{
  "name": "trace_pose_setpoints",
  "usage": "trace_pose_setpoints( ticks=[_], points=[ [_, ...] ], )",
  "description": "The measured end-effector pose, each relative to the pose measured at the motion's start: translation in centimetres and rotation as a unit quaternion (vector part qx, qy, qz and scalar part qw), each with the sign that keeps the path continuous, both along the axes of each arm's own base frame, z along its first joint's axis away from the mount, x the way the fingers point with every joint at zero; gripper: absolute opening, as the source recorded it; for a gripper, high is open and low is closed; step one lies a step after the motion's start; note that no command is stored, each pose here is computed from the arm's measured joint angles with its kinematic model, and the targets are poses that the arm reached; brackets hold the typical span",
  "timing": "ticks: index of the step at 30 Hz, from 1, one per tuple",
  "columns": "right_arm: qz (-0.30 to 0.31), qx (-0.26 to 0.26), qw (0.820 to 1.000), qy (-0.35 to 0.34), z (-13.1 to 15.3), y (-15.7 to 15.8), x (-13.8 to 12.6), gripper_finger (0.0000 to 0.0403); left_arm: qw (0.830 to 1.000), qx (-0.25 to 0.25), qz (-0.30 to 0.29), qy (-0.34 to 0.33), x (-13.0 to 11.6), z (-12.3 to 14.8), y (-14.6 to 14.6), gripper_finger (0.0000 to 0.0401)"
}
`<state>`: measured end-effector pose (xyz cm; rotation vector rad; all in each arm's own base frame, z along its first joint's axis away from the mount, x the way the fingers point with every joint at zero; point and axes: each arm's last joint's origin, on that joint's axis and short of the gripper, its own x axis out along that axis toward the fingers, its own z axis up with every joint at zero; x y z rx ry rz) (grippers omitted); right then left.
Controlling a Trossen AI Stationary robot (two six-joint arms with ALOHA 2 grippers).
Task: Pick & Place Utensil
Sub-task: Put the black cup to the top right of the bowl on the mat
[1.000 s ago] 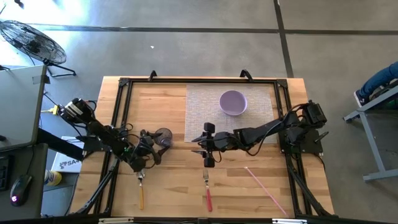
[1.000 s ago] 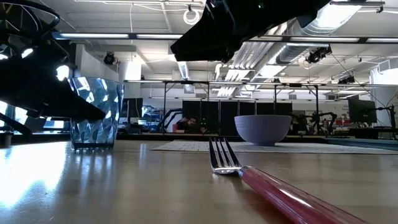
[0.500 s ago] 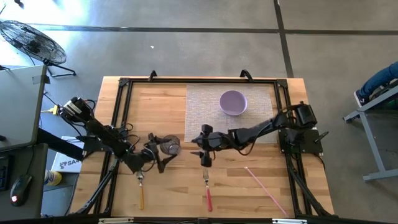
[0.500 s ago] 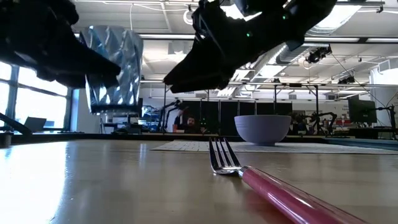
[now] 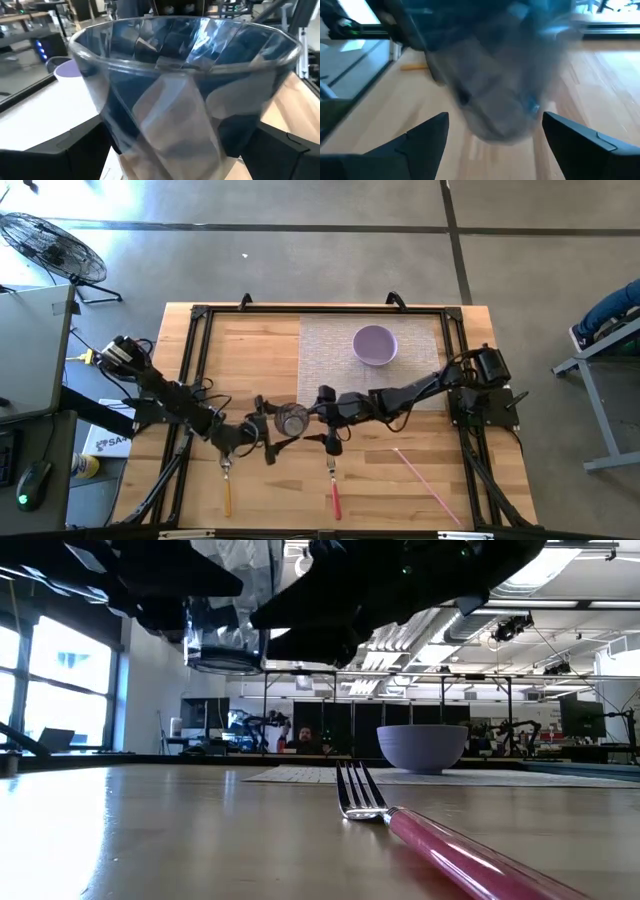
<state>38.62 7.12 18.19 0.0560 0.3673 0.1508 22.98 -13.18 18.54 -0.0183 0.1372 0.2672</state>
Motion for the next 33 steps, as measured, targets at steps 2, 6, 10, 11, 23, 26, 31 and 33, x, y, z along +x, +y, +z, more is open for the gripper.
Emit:
trace_pose_setpoints(
  ticks=[2, 6, 10, 11, 23, 26, 31, 33],
  points=[
    [0.006, 0.000, 1.000, 0.003, -0.1, 0.0, 0.0, 0.0315, 1.000, -0.004, -0.002, 0.002, 0.3, 0.0, 0.4, 0.0367],
    [0.007, 0.001, 1.000, -0.001, -0.1, -0.1, 0.0, 0.0315, 1.000, -0.018, -0.012, -0.010, 0.9, 0.2, 1.3, 0.0367],
    [0.004, -0.003, 1.000, -0.005, 0.0, -0.1, 0.0, 0.0315, 0.999, -0.030, -0.027, -0.019, 1.4, 0.5, 1.9, 0.0367],
    [0.000, -0.005, 1.000, -0.008, 0.1, -0.1, 0.1, 0.0315, 0.999, -0.033, -0.027, -0.025, 1.5, 0.6, 1.9, 0.0367],
    [-0.007, 0.024, 0.999, -0.041, 0.9, 0.0, 0.2, 0.0320, 0.999, -0.020, -0.009, -0.043, 1.4, 1.1, 1.9, 0.0367],
    [-0.006, 0.029, 0.998, -0.049, 1.1, 0.0, 0.2, 0.0332, 0.998, -0.014, -0.011, -0.054, 1.4, 1.5, 2.0, 0.0367],
    [-0.004, 0.035, 0.998, -0.053, 1.3, 0.0, 0.2, 0.0358, 0.998, -0.010, -0.006, -0.055, 1.3, 1.6, 2.0, 0.0367],
    [-0.003, 0.042, 0.998, -0.052, 1.3, 0.0, 0.2, 0.0370, 0.998, -0.011, -0.005, -0.057, 1.3, 1.6, 2.0, 0.0367]
  ],
)
